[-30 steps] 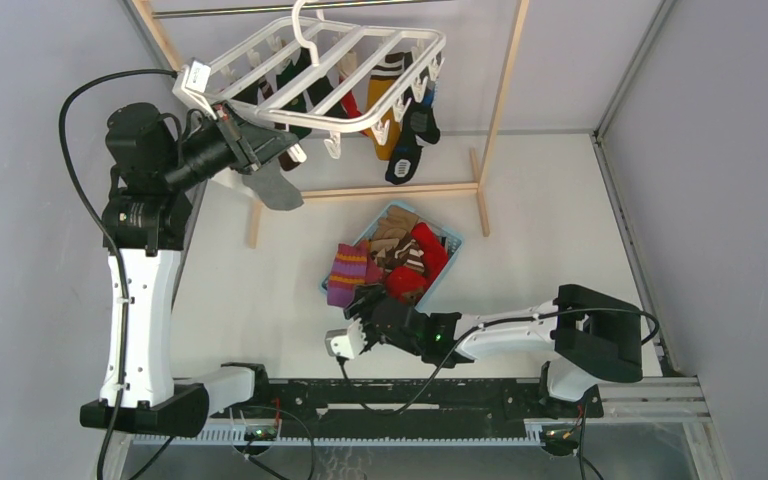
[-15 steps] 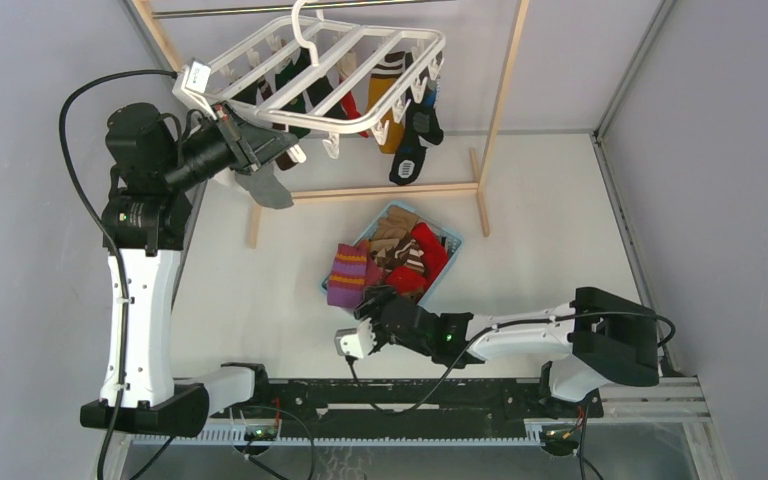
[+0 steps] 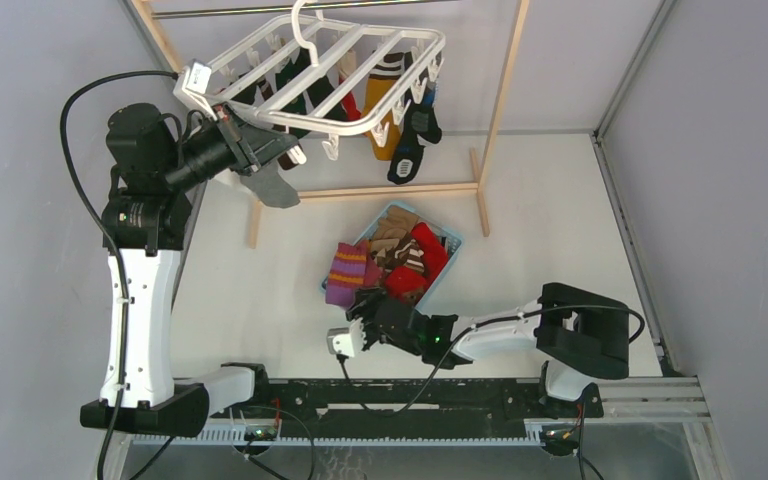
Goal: Clip the socks to the hanger
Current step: Pick up the sock from the bin.
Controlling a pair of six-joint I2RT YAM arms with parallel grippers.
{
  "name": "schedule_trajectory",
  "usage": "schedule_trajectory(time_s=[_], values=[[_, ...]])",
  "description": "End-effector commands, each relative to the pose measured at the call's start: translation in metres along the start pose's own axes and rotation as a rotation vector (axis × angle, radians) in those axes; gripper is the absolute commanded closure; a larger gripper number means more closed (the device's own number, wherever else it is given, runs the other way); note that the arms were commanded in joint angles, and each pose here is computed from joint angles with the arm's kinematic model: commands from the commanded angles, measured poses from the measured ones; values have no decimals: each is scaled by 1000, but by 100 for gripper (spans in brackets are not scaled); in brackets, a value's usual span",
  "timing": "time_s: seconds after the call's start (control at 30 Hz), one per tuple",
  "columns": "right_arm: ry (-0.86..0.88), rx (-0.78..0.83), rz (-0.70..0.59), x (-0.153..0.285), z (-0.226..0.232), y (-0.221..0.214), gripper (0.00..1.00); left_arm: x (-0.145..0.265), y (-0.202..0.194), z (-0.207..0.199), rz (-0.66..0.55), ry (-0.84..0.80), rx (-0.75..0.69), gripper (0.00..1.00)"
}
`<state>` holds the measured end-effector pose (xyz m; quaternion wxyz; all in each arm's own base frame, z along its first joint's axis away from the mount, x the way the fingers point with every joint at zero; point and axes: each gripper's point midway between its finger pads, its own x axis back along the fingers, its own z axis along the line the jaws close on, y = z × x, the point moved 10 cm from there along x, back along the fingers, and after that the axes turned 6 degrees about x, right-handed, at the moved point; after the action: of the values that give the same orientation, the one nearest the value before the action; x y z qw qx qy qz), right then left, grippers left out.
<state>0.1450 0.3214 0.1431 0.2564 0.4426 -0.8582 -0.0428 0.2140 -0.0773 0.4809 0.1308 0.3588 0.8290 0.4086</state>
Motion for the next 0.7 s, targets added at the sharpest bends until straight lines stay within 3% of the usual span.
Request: schedule_trajectory(time_s=[0.0, 0.27, 0.67], values=[[-79, -20, -67, -6, -15, 10, 51, 14, 1, -17, 6, -54, -42, 100], [-119, -133, -118, 0, -40, 21, 100, 15, 1, -19, 6, -57, -45, 100], [31, -784, -378, 55, -127, 35, 100, 17, 0, -20, 24, -75, -57, 100]])
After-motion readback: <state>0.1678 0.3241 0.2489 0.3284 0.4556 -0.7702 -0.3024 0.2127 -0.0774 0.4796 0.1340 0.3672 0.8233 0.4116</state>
